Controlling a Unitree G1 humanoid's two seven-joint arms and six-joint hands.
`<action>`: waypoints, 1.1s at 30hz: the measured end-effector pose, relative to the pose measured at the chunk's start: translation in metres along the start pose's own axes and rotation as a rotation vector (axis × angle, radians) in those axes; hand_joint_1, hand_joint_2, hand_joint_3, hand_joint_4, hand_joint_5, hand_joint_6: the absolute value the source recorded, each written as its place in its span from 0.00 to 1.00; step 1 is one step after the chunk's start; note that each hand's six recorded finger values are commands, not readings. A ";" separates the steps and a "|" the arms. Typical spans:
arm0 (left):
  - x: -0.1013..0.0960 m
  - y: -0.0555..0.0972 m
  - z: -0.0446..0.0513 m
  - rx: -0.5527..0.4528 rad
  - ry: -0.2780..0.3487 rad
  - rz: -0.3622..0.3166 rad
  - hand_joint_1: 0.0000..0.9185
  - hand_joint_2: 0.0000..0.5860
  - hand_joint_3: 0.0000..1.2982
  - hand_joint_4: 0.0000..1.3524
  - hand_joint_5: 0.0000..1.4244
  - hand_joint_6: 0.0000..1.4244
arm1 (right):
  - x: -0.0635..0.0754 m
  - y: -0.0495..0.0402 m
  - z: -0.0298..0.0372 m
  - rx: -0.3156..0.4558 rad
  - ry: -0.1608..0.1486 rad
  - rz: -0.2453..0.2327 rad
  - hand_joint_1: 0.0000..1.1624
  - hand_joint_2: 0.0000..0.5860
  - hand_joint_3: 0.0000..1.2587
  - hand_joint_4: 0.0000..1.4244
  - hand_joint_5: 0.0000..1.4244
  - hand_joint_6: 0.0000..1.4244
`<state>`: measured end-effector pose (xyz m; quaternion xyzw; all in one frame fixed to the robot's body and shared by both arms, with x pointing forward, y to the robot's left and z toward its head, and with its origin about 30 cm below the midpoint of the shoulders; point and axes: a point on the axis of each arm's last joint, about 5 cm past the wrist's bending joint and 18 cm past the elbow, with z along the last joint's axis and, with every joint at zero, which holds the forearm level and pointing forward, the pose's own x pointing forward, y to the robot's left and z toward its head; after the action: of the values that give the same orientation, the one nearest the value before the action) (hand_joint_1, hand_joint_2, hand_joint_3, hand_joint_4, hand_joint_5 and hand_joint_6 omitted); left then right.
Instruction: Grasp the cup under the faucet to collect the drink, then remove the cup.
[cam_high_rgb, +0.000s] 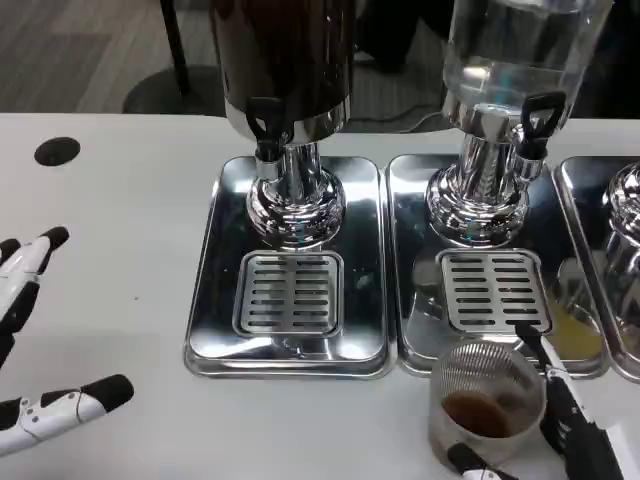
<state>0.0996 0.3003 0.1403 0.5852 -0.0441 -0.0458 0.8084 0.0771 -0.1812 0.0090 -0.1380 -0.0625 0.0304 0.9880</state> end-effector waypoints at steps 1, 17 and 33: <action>0.000 0.000 0.0000 0.000 0.000 0.000 0.00 0.06 0.00 0.00 0.00 0.00 | 0.000 -0.0001 0.0000 0.000 0.000 0.002 0.76 0.29 0.01 0.00 0.09 0.20; 0.003 -0.001 -0.0016 0.001 0.009 0.002 0.00 0.06 0.00 0.00 0.00 0.00 | 0.002 -0.0055 0.0007 0.012 -0.010 0.016 0.72 0.30 0.00 0.00 0.06 0.17; 0.005 -0.007 -0.0005 -0.010 0.007 -0.024 0.00 0.06 0.00 0.00 0.00 0.00 | 0.000 -0.0211 0.0059 0.009 -0.036 -0.036 0.72 0.30 0.00 0.00 0.06 0.16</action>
<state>0.1042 0.2981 0.1340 0.5819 -0.0341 -0.0535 0.8108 0.0770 -0.1999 0.0205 -0.1317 -0.0828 0.0154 0.9877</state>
